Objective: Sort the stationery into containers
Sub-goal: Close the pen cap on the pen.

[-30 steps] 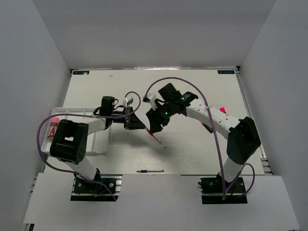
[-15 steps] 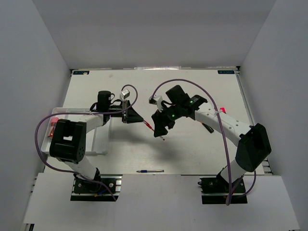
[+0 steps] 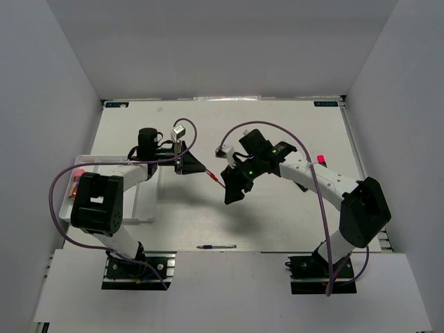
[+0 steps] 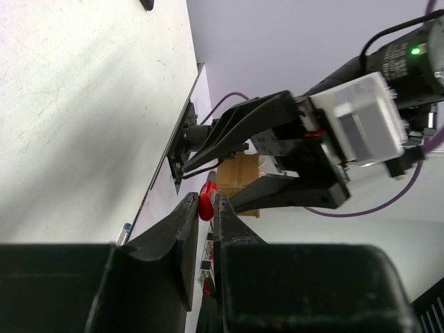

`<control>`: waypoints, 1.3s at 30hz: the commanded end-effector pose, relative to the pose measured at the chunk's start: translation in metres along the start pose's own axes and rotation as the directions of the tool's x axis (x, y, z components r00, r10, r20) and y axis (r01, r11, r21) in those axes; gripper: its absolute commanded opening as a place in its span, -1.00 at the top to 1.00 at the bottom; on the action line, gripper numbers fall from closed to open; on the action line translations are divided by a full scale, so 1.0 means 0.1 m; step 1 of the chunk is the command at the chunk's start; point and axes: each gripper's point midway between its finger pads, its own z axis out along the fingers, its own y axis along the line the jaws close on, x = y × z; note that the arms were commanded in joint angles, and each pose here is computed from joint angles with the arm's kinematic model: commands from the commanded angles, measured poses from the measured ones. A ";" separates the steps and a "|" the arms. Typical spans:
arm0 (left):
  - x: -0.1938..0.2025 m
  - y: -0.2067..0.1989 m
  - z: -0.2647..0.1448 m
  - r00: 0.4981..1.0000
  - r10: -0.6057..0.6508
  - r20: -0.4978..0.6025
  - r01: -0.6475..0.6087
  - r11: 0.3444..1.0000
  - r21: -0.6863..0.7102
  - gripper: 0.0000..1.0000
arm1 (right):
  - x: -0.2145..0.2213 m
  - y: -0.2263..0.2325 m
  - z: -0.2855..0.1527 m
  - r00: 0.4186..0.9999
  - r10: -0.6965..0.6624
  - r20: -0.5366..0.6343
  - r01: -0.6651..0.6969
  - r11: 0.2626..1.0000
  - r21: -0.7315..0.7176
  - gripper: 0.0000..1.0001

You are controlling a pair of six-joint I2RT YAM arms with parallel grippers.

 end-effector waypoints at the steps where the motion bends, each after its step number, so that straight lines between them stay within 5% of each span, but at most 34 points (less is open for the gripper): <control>1: -0.02 -0.26 -0.05 0.996 0.089 0.000 -0.089 0.995 0.039 1.00 | -0.02 0.05 -0.06 0.999 -0.036 0.031 0.036 0.999 -0.010 -0.20; 9: -0.04 -0.28 -0.08 0.995 0.096 0.009 -0.096 0.995 0.041 1.00 | 0.02 0.04 -0.04 0.999 -0.032 0.023 0.033 0.999 -0.009 0.20; 16: 0.01 -0.24 -0.09 0.996 0.085 0.007 -0.085 0.996 0.039 1.00 | -0.02 0.05 -0.01 0.999 -0.036 0.016 0.037 0.999 -0.031 1.00; 39: 0.29 -0.14 0.09 0.993 0.113 -0.043 -0.114 0.993 -0.016 1.00 | -0.41 0.11 0.06 0.996 -0.068 0.054 0.071 0.996 -0.060 1.00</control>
